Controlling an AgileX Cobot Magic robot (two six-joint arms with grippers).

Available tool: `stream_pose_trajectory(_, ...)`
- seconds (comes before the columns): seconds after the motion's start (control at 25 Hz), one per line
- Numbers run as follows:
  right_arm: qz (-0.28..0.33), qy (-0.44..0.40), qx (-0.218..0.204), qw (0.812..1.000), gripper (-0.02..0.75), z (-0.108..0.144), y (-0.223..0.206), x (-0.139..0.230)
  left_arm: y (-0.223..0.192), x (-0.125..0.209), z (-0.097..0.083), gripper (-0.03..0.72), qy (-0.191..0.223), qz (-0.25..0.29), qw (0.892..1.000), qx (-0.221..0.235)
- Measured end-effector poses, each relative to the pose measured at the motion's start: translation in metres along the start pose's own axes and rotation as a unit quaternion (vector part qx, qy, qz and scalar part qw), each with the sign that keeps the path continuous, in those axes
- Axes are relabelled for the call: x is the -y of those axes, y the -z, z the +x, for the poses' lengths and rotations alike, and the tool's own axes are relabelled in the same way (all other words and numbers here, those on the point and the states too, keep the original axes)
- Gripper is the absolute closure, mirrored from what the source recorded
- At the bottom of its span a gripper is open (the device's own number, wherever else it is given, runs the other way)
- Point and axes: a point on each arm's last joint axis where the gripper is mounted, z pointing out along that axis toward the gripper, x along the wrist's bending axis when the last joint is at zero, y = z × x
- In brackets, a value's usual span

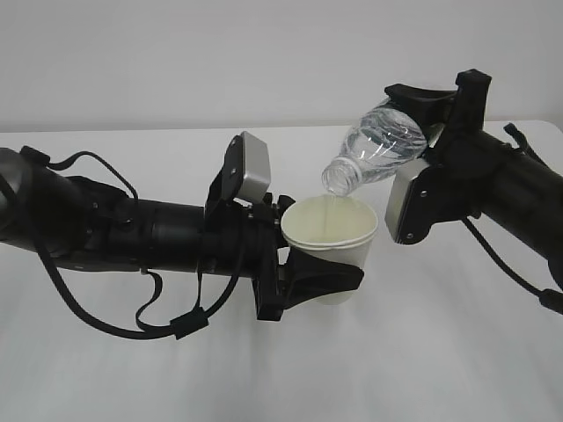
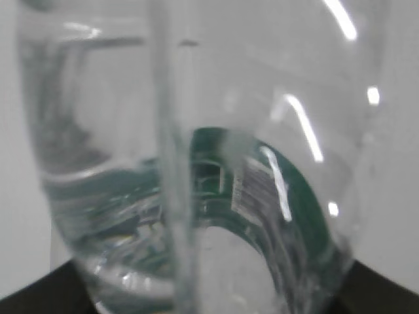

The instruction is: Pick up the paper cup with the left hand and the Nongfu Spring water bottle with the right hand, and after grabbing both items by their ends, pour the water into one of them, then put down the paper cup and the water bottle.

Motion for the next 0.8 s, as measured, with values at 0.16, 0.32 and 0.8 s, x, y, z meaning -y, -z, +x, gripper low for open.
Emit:
stream_pose_trajectory(0.16, 0.0, 0.001, 0.0, 1.0, 0.318, 0.0, 0.0, 0.0, 0.0, 0.0, 0.0, 0.216, 0.0, 0.0, 1.0, 0.0)
stream_pose_trajectory(0.32, 0.0, 0.001, 0.0, 1.0, 0.318, 0.0, 0.0, 0.0, 0.0, 0.0, 0.0, 0.216, 0.0, 0.0, 1.0, 0.0)
stream_pose_trajectory(0.8, 0.0, 0.005, 0.0, 1.0, 0.318, 0.0, 0.0, 0.0, 0.0, 0.0, 0.0, 0.216, 0.0, 0.0, 1.0, 0.0)
